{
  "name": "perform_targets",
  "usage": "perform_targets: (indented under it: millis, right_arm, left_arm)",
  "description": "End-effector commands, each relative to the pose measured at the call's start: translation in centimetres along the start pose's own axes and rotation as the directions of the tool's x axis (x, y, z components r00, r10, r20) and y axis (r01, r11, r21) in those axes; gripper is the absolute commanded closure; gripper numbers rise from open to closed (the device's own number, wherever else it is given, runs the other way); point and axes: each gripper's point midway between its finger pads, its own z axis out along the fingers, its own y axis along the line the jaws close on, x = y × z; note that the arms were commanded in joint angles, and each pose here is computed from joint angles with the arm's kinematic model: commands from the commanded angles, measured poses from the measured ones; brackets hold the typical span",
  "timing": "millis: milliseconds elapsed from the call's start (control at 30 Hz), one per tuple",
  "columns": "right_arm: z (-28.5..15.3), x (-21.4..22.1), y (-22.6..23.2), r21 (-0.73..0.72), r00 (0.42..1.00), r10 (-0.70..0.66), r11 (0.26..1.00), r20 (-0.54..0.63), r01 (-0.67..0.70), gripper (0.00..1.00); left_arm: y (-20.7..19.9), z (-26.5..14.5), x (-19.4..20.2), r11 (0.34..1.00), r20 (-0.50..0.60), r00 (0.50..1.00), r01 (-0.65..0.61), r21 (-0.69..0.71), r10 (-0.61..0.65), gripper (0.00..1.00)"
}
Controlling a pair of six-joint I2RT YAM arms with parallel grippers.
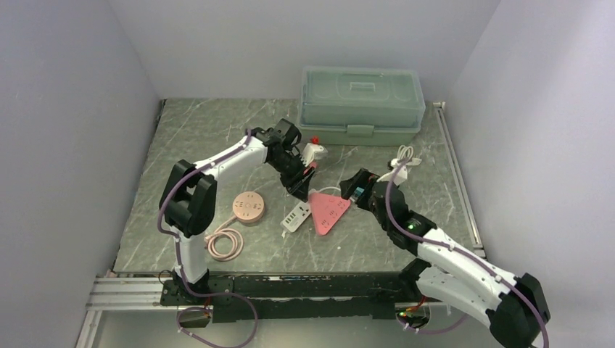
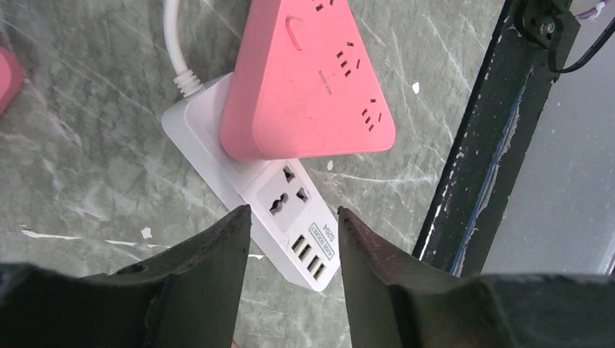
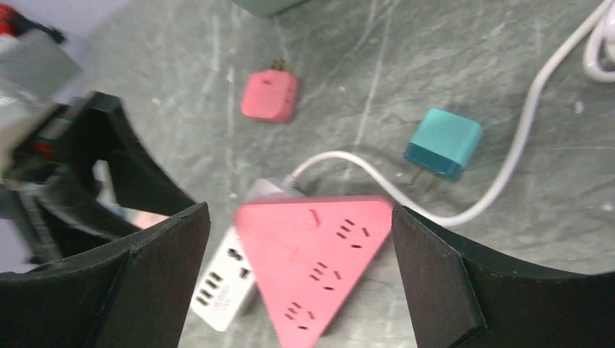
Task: Insert the plug
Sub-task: Move the socket to the center of the board.
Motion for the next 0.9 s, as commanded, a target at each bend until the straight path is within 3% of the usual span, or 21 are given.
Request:
perform_targets:
  millis: [0,100,200,467,667,733,767,800,867]
  right_arm:
    - [0.6,-0.4,0.5,0.009,0.964,-0.258,0.966,-0.068,0.259,0.06]
    - [1.1,-0.2,1.6,-0.04,0.922,-0.372,0.928,-0.111,0.37,0.28]
    - [1.6,-0.2,2.9,-0.093,0.893,-0.435,0.9,-0.118,0.426,0.64]
    - [4.3,4.2,6.5,-0.241,0.868,-0.45,0.884,-0.209,0.401,0.88]
    - [5.4,6.5,8.0,-0.266,0.854,-0.461,0.877,-0.242,0.399,0.9]
    - [5.5,5.7,8.1,-0.245,0.859,-0.461,0.879,-0.223,0.408,0.86]
    - [5.6,4.9,8.3,-0.238,0.862,-0.466,0.876,-0.2,0.419,0.79]
    - [5.9,4.0,8.3,-0.225,0.864,-0.469,0.875,-0.185,0.428,0.72]
    - [6.7,3.1,7.4,-0.179,0.853,-0.479,0.875,-0.204,0.449,0.66]
  left_arm:
    - [-0.9,-1.3,0.1,1.0,0.009,1.0,0.003,-0.013,-0.003,0.49]
    - [-0.8,-1.1,1.4,1.0,-0.017,1.0,0.002,-0.001,-0.002,0.5]
    - [-0.6,-0.5,3.0,1.0,-0.047,0.999,0.005,0.01,-0.004,0.52]
    - [0.2,-0.9,3.7,0.997,0.011,0.998,0.069,0.031,-0.069,0.58]
    - [1.0,-2.3,3.0,0.998,0.048,0.997,0.064,0.017,-0.064,0.54]
    - [1.0,-2.3,2.9,0.998,0.059,0.996,0.061,0.016,-0.061,0.5]
    - [0.9,-2.2,2.8,0.998,0.064,0.996,0.06,0.02,-0.062,0.16]
    - [0.8,-2.1,2.8,0.998,0.063,0.996,0.062,0.022,-0.063,0.02]
    - [0.5,-1.8,3.1,0.998,0.046,0.997,0.061,0.028,-0.062,0.0]
